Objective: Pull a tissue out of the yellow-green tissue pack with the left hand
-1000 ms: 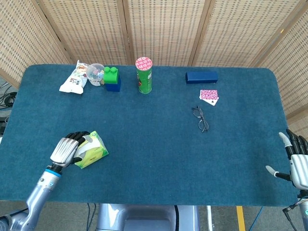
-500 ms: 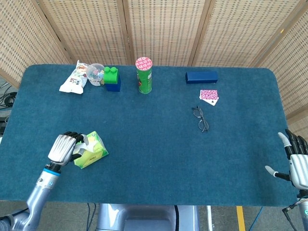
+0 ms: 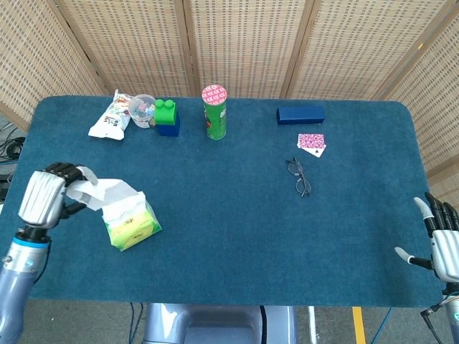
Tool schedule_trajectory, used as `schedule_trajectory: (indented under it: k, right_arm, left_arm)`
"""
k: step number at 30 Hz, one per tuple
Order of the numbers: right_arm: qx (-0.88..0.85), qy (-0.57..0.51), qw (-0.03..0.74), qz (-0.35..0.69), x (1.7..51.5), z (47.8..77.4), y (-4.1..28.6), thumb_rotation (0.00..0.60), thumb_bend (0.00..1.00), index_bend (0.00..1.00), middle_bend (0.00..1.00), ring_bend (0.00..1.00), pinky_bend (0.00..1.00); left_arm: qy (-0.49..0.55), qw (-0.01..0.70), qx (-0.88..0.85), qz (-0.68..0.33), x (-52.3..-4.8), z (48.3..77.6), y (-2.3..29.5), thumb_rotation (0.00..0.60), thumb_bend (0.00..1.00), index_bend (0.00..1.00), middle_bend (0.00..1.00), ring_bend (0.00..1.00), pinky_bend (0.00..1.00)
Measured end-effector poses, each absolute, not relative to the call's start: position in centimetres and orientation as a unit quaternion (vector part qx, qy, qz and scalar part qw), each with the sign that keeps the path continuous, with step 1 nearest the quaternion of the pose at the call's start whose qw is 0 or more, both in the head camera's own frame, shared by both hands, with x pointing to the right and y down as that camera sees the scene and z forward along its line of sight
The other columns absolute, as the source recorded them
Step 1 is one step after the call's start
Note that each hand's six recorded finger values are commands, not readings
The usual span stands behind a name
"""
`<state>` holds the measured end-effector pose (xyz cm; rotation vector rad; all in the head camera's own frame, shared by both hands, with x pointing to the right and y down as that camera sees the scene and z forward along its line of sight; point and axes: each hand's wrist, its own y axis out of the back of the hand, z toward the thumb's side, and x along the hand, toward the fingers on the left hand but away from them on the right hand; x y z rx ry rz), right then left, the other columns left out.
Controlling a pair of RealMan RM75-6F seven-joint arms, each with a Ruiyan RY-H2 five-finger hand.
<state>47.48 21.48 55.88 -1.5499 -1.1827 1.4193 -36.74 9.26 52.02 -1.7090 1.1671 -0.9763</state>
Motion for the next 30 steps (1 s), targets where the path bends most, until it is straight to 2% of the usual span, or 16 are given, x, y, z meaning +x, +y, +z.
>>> schedule_trajectory:
  k: [5,11,19,25,26,28,29,30]
  right_arm:
    - [-0.601,-0.456,0.358,0.551,47.4,56.0,21.5,0.6,0.0,0.04,0.0,0.0,0.0]
    - [-0.601,-0.453,0.358,0.553,47.3,56.1,21.5,0.6,0.0,0.04,0.0,0.0,0.0]
    - [-0.599,-0.445,0.354,0.564,47.3,56.9,21.3,0.6,0.0,0.04,0.0,0.0,0.0]
    - [-0.598,-0.442,0.353,0.568,47.2,57.2,21.3,0.6,0.0,0.04,0.0,0.0,0.0]
    - [-0.599,-0.441,0.353,0.568,47.2,57.2,21.3,0.6,0.0,0.04,0.0,0.0,0.0]
    - [-0.599,-0.44,0.354,0.568,47.2,57.2,21.3,0.6,0.0,0.04,0.0,0.0,0.0]
    - [-0.599,-0.44,0.354,0.568,47.2,57.2,21.3,0.6,0.0,0.04,0.0,0.0,0.0]
    - [-0.599,-0.44,0.354,0.567,47.2,57.2,21.3,0.6,0.0,0.04,0.0,0.0,0.0]
  left_arm:
    - [0.475,0.405,-0.666,-0.408,-38.3,52.4,7.3,0.6,0.55,0.76,0.58,0.51,0.47]
    - [0.476,0.428,-0.632,-0.437,-40.9,55.4,4.6,0.6,0.53,0.76,0.58,0.51,0.47]
    - [0.456,0.464,-0.6,-0.466,-43.9,61.1,2.0,0.6,0.5,0.76,0.58,0.51,0.47]
    - [0.44,0.429,-0.641,-0.46,-41.7,67.1,3.3,0.6,0.45,0.75,0.57,0.51,0.47]
    - [0.439,0.418,-0.651,-0.457,-41.1,68.0,3.7,0.6,0.42,0.74,0.56,0.51,0.47]
    - [0.437,0.396,-0.671,-0.449,-39.9,69.4,4.4,0.6,0.3,0.6,0.42,0.43,0.47]
    - [0.436,0.389,-0.678,-0.445,-39.5,69.8,4.7,0.6,0.21,0.47,0.3,0.34,0.44]
    - [0.436,0.38,-0.686,-0.441,-39.0,70.2,4.9,0.6,0.11,0.28,0.15,0.2,0.36]
